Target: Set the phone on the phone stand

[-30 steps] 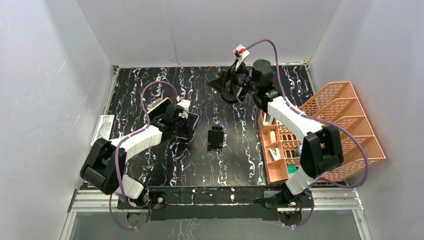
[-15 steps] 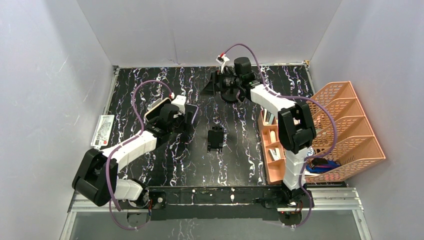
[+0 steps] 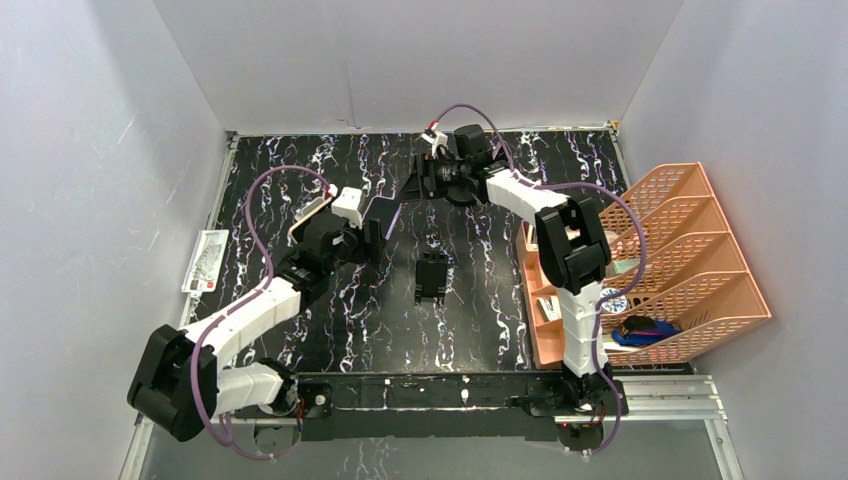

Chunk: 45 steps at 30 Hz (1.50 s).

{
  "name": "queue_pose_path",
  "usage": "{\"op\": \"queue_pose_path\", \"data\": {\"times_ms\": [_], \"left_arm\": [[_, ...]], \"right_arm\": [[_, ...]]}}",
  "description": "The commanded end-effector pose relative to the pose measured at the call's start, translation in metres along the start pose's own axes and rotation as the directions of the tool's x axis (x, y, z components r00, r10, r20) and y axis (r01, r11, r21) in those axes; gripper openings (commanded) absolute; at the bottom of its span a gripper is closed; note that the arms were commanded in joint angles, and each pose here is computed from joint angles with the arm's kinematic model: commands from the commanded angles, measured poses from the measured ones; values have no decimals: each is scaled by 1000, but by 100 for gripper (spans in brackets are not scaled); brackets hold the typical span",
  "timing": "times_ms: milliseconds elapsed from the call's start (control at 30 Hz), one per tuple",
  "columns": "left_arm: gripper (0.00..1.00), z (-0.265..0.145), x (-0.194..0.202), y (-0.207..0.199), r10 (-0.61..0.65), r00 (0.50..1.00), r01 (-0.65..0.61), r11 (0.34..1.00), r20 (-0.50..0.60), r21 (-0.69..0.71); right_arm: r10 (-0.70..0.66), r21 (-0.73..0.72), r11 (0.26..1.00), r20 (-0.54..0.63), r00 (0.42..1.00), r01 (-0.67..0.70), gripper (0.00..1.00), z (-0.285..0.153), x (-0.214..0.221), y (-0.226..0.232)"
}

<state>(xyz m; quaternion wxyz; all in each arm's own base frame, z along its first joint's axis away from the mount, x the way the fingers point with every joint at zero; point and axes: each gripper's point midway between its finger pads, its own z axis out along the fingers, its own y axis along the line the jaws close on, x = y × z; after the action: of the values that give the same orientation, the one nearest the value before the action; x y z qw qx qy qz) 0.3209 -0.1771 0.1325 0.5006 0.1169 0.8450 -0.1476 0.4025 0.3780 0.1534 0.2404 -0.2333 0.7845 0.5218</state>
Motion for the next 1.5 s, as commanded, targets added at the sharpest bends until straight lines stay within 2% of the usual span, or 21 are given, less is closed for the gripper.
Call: {"op": "queue_pose_path", "data": {"times_ms": [0,267,567,833,933,1033,1200,1300,1400,1467], "left_arm": [[45,-11,-44,-17,-36,986,22,996,163,86],[45,-9,-39,-22,-39,987,21,993,155,113],[45,-8,-38,-16,-19,988,6,996,154,86],[46,-6,-35,-9,-13,989,6,999,146,46],[46,-3,-30,-7,-12,992,8,999,129,36],[46,0,-26,-7,-17,994,13,999,113,34],[46,3,-22,-7,-13,995,10,999,101,31],[46,4,-21,-6,-12,995,9,1000,97,28],[48,5,-19,-5,-11,996,9,1000,88,22],[54,5,-18,-4,-12,997,11,1000,81,17]], "right_arm": [[-25,-55,998,-4,1000,25,82,11,-10,16],[-16,-87,996,-25,1000,13,79,20,-4,20],[-18,-138,990,-47,999,11,67,19,-2,32],[-11,-178,984,-78,997,-3,61,17,5,36],[-2,-202,979,-90,996,-17,47,18,8,38],[13,-224,974,-98,995,-35,28,19,10,38],[11,-270,962,-115,993,-42,21,18,13,45],[3,-286,957,-116,993,-37,2,16,12,48],[-5,-302,953,-107,994,-28,1,15,11,53],[-13,-308,951,-90,996,-16,1,12,8,57]]}}
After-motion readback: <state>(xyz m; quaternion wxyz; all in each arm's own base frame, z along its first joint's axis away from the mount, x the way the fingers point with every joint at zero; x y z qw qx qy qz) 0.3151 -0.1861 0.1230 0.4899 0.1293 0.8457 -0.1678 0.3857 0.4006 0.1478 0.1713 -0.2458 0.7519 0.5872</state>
